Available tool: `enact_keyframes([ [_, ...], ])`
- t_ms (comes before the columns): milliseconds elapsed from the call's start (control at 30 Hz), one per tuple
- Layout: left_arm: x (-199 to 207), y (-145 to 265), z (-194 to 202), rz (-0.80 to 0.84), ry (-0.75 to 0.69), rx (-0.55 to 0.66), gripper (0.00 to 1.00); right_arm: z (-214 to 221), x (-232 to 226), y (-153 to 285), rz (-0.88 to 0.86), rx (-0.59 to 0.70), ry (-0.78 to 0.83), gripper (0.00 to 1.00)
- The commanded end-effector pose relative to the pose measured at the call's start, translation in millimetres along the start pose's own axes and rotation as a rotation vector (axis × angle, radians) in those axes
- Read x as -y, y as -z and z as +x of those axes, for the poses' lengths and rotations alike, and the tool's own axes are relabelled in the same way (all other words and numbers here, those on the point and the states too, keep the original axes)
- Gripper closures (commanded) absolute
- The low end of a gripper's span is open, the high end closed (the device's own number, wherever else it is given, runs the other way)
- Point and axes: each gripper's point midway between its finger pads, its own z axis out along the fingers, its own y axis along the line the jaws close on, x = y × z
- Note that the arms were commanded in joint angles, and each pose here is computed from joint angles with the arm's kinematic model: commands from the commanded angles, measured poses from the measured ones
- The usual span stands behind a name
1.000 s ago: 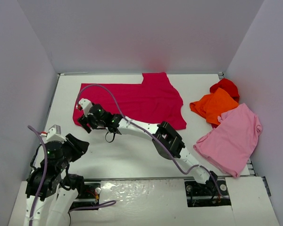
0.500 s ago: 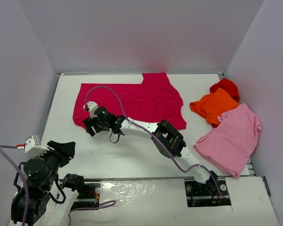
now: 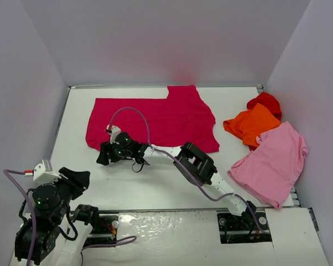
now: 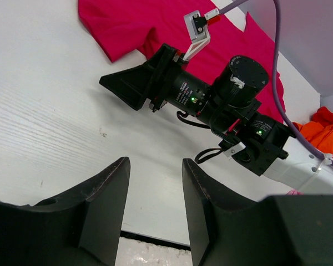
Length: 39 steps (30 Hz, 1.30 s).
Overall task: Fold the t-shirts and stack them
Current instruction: Fold the flattened tshirt in 1/3 of the way
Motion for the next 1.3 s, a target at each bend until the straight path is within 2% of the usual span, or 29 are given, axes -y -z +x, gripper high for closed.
enact_keyframes([
  [0,4,-2,-2,0.010,-0.029,-0.011,0.61,-29,-17,-3,-0.083,0.108,-0.095,0.38],
  [367,1,-1,2,0.001,-0.043,-0.028,0.61,-31,34,-21,0.023,0.141,-0.128,0.38],
  [633,1,-2,1,-0.003,-0.047,-0.026,0.61,-44,59,3,0.139,0.168,-0.083,0.39],
  [767,2,-5,3,-0.001,-0.048,-0.033,0.61,-52,62,13,0.183,0.186,-0.052,0.39],
  [1267,1,-4,3,-0.001,-0.045,-0.028,0.61,-38,46,-17,0.088,0.150,-0.090,0.42],
])
